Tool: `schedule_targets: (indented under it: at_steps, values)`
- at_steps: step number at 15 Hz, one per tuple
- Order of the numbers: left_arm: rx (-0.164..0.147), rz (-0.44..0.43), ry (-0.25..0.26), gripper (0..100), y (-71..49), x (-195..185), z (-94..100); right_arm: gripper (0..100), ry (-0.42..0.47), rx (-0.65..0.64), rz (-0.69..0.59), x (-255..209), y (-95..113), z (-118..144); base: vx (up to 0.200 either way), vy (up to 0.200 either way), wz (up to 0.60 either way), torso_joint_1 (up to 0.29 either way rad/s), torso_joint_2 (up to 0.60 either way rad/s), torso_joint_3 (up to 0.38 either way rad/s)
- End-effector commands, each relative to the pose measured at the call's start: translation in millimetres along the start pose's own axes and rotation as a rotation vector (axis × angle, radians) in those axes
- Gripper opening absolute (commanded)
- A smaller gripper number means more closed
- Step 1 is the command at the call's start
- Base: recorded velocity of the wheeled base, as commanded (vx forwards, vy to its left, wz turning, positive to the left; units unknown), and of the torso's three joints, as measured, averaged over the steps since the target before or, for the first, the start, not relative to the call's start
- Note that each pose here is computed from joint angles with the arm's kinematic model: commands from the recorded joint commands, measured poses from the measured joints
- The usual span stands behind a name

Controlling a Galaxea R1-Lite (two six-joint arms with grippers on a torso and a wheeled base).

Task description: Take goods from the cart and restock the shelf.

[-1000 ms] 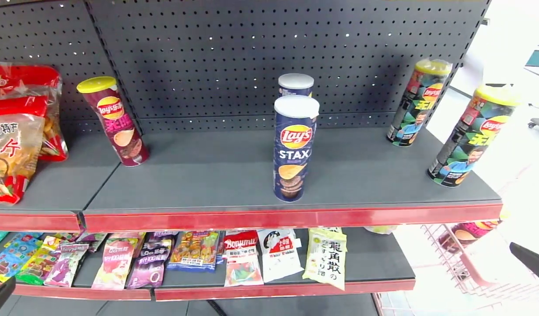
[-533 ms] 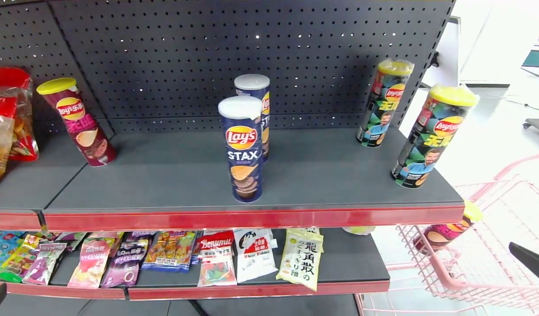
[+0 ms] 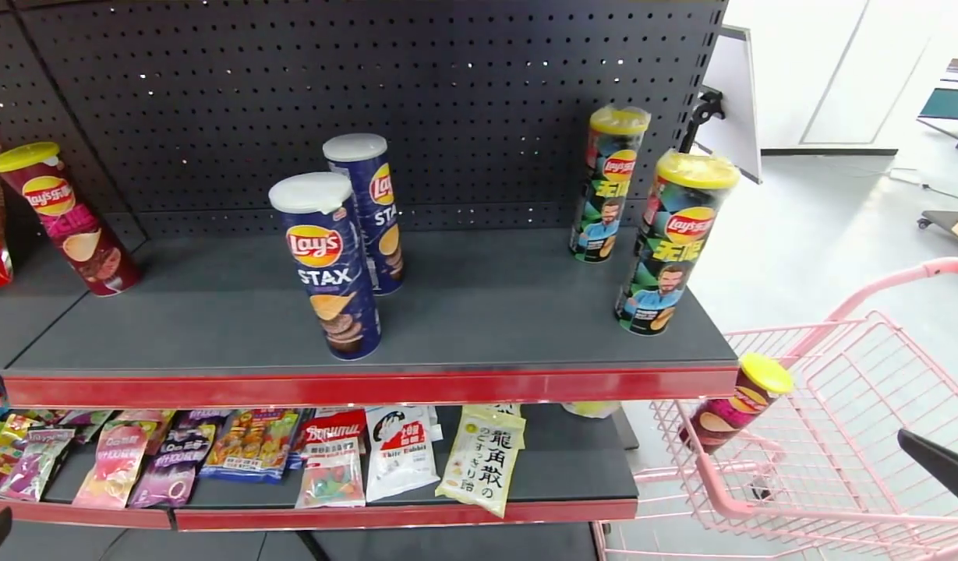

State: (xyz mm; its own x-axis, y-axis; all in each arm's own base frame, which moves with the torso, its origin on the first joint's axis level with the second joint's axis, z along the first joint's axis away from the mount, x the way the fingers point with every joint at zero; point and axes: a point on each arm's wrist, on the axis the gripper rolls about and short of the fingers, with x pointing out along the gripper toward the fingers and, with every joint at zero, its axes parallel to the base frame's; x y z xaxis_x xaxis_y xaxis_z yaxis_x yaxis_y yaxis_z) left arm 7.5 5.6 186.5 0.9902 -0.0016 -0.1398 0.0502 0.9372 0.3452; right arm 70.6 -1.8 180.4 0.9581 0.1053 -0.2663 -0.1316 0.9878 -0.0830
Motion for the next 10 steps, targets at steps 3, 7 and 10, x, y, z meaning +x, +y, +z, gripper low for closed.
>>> schedule_targets:
  at_steps: [3,7,10]
  values:
    - [0.01,-0.002,0.0,100,0.0,0.5,0.7,100,0.016,-0.004,0.004,2.6,-0.3,-1.2,0.0,-0.133,0.0,0.002,0.0,0.002]
    - [0.02,-0.01,-0.003,100,-0.2,0.5,0.7,100,0.018,-0.01,0.003,2.4,-0.2,-1.7,0.0,0.0,0.0,0.0,0.0,0.0]
    - [0.034,-0.014,-0.003,100,-0.4,0.6,0.4,100,0.022,-0.031,0.005,2.1,0.3,-4.8,0.0,0.0,-0.4,-0.002,0.0,0.0]
